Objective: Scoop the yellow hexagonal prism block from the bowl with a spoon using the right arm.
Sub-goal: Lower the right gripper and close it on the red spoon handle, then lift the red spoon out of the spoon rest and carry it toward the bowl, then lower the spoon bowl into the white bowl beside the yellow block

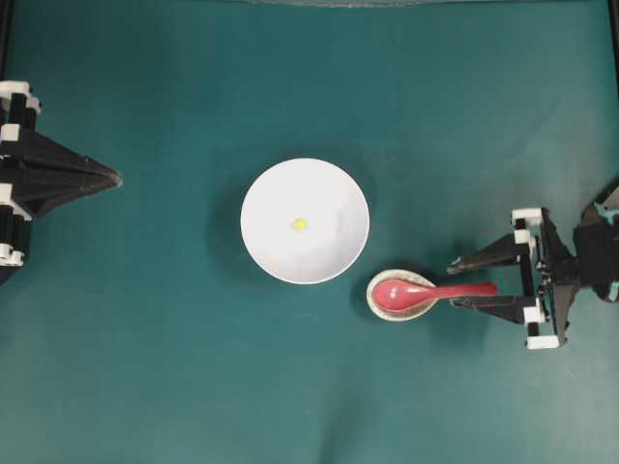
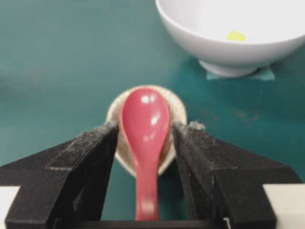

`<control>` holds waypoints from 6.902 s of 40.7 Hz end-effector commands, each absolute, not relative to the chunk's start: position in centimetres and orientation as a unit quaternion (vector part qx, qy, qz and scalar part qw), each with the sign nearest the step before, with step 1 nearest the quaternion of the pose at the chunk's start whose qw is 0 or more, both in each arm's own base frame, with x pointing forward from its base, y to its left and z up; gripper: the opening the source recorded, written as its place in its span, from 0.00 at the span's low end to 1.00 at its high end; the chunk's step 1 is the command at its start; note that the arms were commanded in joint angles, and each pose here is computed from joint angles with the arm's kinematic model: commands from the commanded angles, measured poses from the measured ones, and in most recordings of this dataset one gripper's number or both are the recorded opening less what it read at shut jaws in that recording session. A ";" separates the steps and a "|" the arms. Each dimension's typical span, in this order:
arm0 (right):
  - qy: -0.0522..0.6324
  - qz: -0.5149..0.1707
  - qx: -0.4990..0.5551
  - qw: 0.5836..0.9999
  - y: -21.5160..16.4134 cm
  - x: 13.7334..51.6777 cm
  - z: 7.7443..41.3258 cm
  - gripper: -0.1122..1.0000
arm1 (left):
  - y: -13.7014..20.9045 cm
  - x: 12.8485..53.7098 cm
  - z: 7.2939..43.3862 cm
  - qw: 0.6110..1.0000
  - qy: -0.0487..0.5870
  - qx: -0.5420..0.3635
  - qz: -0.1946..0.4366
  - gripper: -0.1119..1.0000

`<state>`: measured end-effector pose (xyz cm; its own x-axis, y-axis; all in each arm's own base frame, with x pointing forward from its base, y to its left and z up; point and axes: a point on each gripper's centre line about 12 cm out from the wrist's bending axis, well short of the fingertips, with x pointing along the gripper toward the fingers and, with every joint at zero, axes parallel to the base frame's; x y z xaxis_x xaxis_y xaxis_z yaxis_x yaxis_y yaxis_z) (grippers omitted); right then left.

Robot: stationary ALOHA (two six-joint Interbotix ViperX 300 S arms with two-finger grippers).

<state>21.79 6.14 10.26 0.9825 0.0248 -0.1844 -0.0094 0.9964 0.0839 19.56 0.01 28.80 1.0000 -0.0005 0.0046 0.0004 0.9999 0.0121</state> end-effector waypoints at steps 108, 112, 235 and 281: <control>0.122 0.010 0.064 0.990 6.8 22.2 10.3 0.32 | 0.0 19.8 29.3 1.000 -0.006 0.008 0.000 0.09; 0.119 0.013 0.061 0.991 6.8 22.5 11.2 0.32 | 0.0 19.8 29.3 1.000 -0.004 0.008 0.000 0.09; 0.470 0.011 0.067 0.880 -3.5 39.2 18.8 0.32 | 0.0 19.8 28.9 1.000 0.013 0.021 -0.001 0.09; 0.416 -0.014 0.049 0.908 -4.4 40.9 18.2 0.32 | 0.0 19.7 29.0 1.000 0.011 0.021 -0.001 0.09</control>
